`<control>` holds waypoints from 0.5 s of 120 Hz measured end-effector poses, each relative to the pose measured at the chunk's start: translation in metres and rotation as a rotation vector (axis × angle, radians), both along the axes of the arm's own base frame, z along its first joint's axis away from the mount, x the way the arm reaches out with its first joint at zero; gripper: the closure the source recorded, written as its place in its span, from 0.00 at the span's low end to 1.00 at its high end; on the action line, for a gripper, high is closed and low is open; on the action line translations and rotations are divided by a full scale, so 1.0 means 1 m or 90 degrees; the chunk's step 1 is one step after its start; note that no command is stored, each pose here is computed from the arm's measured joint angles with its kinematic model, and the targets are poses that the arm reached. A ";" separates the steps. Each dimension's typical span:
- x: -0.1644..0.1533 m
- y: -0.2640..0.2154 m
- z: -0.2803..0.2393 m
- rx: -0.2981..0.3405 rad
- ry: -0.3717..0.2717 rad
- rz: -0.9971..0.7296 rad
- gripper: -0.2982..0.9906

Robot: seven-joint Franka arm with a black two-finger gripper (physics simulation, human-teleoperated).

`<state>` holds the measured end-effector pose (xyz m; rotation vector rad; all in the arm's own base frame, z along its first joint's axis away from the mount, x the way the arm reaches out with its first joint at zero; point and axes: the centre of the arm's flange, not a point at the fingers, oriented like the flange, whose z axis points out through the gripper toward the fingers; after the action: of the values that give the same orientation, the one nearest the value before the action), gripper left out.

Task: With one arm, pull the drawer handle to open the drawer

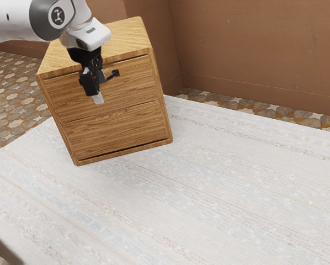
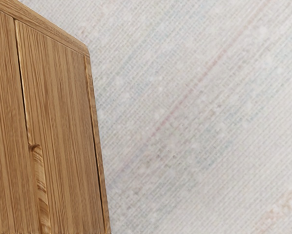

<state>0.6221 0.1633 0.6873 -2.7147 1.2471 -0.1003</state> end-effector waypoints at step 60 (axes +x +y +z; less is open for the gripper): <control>0.003 -0.004 0.010 0.031 -0.038 0.092 0.23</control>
<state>0.6248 0.1594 0.6973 -2.7289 1.0197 -0.1322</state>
